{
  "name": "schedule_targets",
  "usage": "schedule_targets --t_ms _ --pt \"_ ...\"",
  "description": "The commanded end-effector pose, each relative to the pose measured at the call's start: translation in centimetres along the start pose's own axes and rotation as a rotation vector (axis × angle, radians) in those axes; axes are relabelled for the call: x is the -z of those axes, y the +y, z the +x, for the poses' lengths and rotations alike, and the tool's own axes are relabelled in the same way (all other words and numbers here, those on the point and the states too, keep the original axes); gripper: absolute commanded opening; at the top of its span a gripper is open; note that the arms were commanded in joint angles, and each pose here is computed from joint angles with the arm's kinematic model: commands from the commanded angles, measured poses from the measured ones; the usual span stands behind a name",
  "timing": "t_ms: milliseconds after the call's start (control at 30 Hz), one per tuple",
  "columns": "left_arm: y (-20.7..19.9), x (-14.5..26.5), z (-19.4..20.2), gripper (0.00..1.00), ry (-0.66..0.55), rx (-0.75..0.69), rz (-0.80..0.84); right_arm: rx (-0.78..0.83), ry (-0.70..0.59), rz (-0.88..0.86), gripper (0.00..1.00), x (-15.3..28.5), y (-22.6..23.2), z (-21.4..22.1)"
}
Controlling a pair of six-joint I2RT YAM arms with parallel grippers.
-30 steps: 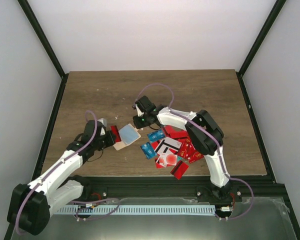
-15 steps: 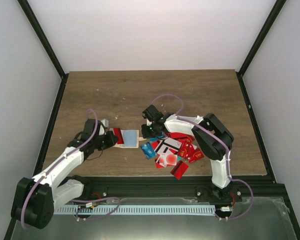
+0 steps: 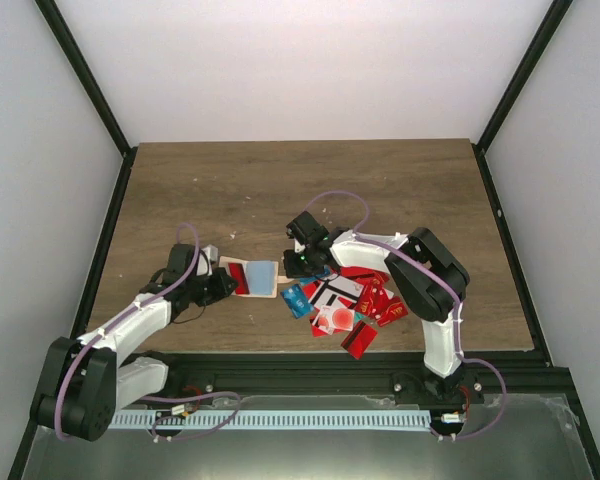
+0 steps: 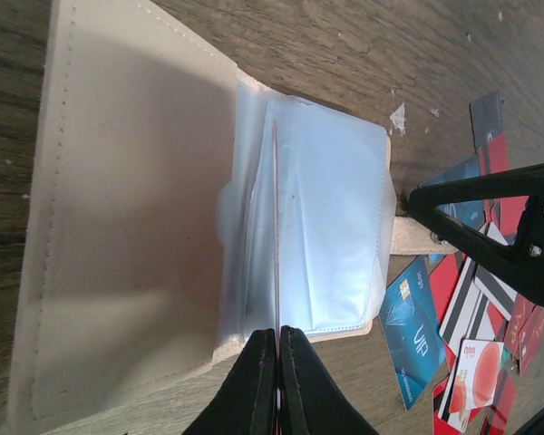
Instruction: Put the credit cards into the card holder
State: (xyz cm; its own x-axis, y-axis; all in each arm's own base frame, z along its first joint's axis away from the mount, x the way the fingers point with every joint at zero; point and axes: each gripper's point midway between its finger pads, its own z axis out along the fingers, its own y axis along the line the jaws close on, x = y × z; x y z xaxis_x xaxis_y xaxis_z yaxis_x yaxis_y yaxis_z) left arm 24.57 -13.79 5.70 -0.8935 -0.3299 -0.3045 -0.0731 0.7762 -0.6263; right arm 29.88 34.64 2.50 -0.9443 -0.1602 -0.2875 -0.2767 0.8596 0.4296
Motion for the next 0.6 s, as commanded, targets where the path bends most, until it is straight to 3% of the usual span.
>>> schedule_targets --t_ms 0,567 --pt "-1.0 -0.2 -1.0 0.04 -0.049 -0.026 0.077 0.011 0.018 -0.009 0.01 -0.5 0.2 0.3" --pt "0.4 -1.3 -1.1 0.04 -0.037 -0.020 0.066 0.024 0.031 0.007 0.01 -1.3 -0.1 0.2"
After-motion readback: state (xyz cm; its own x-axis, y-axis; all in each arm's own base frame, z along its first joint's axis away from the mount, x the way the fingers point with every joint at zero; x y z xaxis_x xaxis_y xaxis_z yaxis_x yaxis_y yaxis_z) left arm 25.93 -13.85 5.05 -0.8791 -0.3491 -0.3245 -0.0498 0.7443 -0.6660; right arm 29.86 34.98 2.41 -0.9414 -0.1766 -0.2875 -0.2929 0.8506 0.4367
